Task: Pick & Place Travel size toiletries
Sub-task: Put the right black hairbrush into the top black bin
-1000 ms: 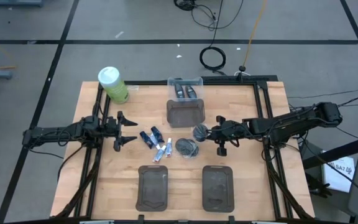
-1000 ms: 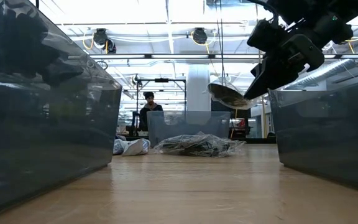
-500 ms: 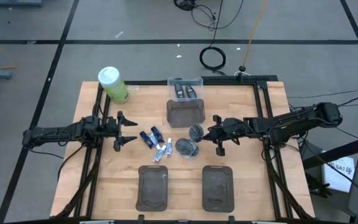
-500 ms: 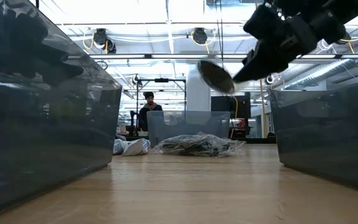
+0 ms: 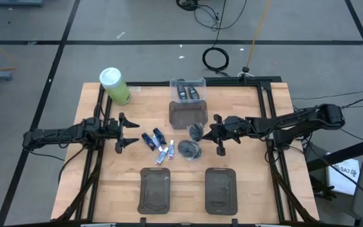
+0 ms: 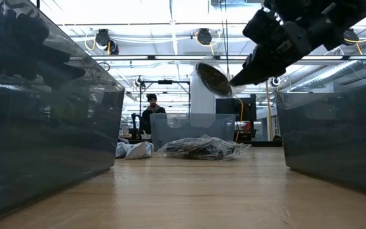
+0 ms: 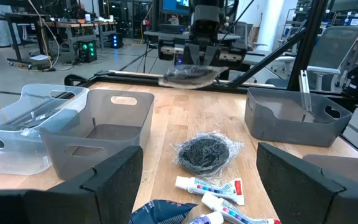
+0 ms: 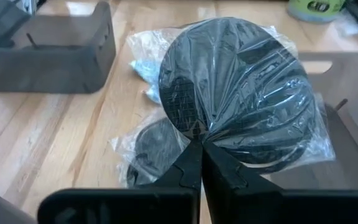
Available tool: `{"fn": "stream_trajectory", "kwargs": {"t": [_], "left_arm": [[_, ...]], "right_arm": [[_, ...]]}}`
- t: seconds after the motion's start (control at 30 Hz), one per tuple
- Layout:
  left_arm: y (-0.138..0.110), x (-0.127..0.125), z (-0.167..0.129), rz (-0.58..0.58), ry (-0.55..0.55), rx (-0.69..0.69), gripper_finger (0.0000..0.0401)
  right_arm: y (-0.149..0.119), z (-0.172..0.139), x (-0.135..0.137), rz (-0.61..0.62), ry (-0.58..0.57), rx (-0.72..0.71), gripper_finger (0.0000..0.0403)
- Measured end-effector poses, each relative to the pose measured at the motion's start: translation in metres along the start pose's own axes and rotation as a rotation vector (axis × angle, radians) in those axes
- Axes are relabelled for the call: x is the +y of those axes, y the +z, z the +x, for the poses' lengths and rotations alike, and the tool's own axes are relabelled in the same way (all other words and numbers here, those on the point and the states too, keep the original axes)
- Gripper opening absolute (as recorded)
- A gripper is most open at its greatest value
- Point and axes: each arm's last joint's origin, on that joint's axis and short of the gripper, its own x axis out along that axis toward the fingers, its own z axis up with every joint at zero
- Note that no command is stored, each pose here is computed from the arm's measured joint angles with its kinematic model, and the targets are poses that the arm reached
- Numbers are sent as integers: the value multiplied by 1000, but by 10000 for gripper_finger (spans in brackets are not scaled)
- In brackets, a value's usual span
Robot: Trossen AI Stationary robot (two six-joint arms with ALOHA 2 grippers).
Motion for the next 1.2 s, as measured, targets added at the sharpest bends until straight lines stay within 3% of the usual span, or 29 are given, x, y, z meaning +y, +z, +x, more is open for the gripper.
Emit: {"fn": "stream_trajectory", "kwargs": {"t": [0.4, 0.77, 0.87, 1.2], "left_arm": [[0, 0, 0, 0, 0, 0, 306], [0, 0, 0, 0, 0, 0, 306], [0, 0, 0, 0, 0, 0, 306], [0, 0, 0, 0, 0, 0, 306]], "right_arm": [[10, 5, -7, -38, -28, -121, 0], [10, 0, -44, 14, -154, -148, 0], [10, -2, -51, 31, -129, -155, 0], [46, 4, -69, 62, -143, -129, 0]]}}
